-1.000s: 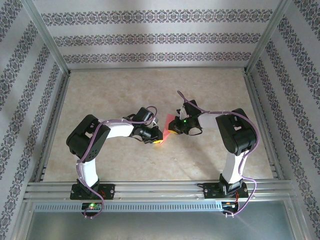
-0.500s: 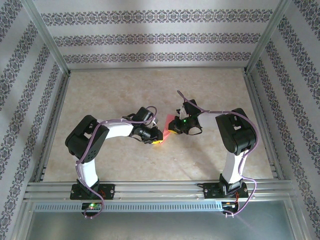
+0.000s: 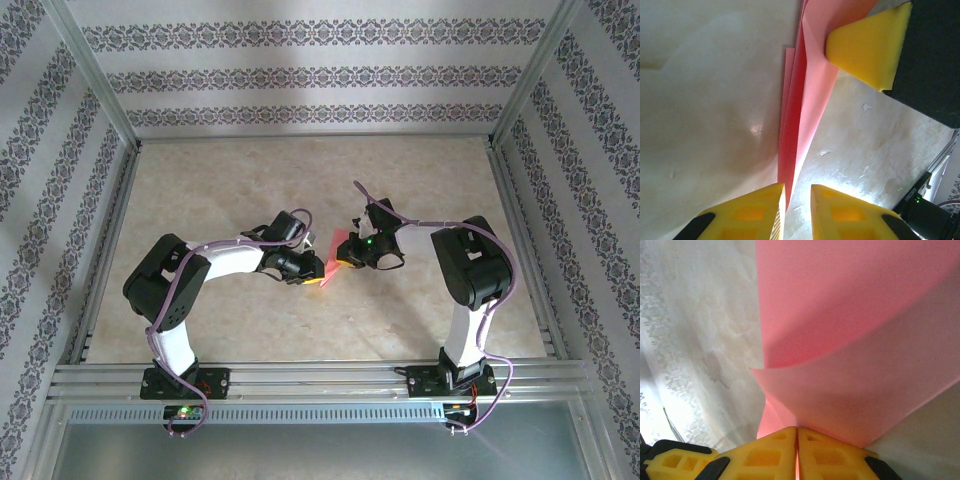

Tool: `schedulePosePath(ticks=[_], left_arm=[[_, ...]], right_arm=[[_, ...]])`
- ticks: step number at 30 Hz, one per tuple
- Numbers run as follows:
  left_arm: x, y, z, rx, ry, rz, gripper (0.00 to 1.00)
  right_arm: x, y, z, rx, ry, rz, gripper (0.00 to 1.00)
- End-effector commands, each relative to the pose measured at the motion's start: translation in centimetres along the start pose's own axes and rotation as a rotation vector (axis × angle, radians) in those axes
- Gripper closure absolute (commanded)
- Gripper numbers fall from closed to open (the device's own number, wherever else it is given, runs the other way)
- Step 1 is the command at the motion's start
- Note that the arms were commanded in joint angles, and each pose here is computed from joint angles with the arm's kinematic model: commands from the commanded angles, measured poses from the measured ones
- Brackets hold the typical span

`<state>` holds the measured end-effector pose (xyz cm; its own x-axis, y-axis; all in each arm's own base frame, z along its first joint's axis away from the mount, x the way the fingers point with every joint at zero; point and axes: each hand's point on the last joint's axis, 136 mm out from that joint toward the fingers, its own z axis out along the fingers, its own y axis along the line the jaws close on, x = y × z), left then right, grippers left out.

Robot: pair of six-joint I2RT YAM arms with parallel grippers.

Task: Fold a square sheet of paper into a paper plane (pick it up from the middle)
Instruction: Fold the wing for the fifth time at the center of the table.

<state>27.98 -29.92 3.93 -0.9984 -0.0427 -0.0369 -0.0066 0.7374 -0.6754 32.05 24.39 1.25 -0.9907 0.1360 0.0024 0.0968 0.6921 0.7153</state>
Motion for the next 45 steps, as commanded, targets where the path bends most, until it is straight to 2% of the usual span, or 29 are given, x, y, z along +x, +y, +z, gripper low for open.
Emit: schedulePosePath(ticks=[1, 6, 13, 24, 31, 35, 39, 41, 45], left_arm=[[0.0, 0.0, 0.4, -0.017, 0.013, 0.025, 0.80], [0.2, -0.2, 0.8, -0.008, 0.025, 0.029, 0.80], [0.4, -0.3, 1.1, 0.000, 0.032, 0.030, 0.88], [1.1, -0.1, 1.9, -0.018, 0.068, 0.049, 0.93], [1.3, 0.1, 1.9, -0.043, 0.076, 0.052, 0.91], [0.9, 0.4, 0.5, -0.113, 0.053, 0.076, 0.83], [-0.4, -0.5, -1.8, -0.171, -0.024, 0.131, 0.77], [-1.1, -1.5, -2.4, -0.153, -0.058, 0.148, 0.76], [-2.0, -3.7, -1.3, -0.031, -0.092, 0.139, 0.80]], right_arm=[[1.0, -5.1, 1.6, 0.159, 0.020, 0.063, 0.87], [0.9, -5.0, 1.6, 0.157, 0.019, 0.063, 0.87], [0.9, -5.0, 1.6, 0.157, 0.020, 0.063, 0.87], [1.1, -5.3, 1.7, 0.163, 0.026, 0.073, 0.88], [1.1, -5.3, 1.7, 0.164, 0.025, 0.075, 0.88], [1.1, -5.4, 1.8, 0.166, 0.026, 0.076, 0.88], [1.1, -5.5, 1.7, 0.170, 0.026, 0.078, 0.88], [1.1, -5.6, 1.7, 0.171, 0.026, 0.078, 0.88], [1.2, -5.7, 1.7, 0.174, 0.029, 0.083, 0.88]])
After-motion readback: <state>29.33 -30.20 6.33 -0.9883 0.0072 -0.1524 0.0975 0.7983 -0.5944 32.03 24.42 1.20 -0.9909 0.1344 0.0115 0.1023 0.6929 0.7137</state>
